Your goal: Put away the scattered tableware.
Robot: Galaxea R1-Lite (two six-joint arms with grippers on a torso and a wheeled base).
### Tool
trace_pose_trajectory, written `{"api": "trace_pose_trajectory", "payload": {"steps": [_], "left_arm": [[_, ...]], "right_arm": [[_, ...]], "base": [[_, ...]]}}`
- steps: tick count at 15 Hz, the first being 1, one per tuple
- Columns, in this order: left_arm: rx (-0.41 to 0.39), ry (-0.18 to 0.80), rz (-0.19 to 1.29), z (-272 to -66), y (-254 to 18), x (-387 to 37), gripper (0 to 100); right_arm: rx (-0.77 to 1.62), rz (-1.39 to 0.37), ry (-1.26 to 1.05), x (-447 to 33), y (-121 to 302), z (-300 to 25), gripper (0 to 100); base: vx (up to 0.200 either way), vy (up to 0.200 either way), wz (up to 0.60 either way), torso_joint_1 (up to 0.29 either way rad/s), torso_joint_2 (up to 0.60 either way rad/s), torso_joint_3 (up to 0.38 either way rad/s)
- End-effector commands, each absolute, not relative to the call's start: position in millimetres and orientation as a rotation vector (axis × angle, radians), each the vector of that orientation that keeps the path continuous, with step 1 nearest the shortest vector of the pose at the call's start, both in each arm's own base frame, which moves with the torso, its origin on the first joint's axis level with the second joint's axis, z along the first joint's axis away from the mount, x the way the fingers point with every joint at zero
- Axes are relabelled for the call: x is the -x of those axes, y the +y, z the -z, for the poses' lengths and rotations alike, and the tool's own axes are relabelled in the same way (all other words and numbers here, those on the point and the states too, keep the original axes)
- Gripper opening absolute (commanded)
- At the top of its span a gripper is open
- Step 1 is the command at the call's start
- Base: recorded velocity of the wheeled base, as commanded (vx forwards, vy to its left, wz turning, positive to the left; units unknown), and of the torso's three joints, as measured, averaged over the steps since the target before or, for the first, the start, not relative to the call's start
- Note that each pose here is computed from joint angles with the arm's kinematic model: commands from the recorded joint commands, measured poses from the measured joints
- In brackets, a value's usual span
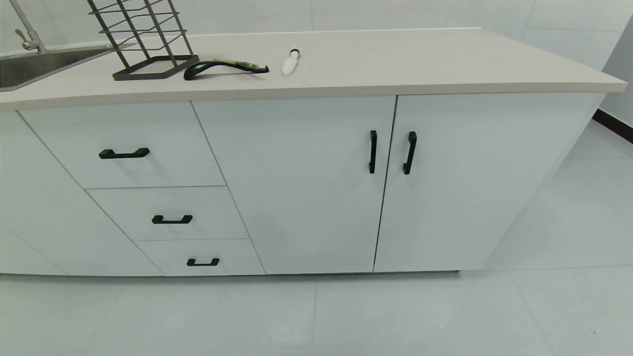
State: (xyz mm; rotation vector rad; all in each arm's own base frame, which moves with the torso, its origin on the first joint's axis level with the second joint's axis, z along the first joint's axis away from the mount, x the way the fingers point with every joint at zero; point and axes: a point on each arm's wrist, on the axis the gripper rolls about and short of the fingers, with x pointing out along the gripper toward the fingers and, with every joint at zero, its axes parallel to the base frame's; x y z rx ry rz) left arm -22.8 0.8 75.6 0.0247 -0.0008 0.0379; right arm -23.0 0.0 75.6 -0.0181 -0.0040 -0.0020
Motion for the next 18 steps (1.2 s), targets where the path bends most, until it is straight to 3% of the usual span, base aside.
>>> {"api": "trace_pose_trajectory", "payload": {"steps": [1,7,12,18], "left_arm": [[-0.025,-0.001,-0.038,-75.6,0.8,22.8,100],[-0.025,0.0,-0.038,-75.5,0.8,22.8,100],[-0.025,-0.001,-0.038,-75.6,0.8,22.8,100],[-0.021,0.0,-0.038,-75.5,0.8,22.8,100]], "right_arm": [[0.018,0.002,-0.002,22.8,0.0,-75.6,0],[0.02,0.002,-0.002,22.8,0.0,-75.6,0],[0.02,0.002,-0.002,22.8,0.0,-75.6,0],[0.017,0.002,-0.002,22.8,0.0,-75.6,0]], "base": [[0.0,0.2,0.0,0.002,0.0,0.007],[0.0,0.033,0.0,0.001,0.0,0.0],[0.0,0.0,0.6,0.002,0.0,0.003],[0.0,0.0,0.0,0.0,0.0,0.0]]}}
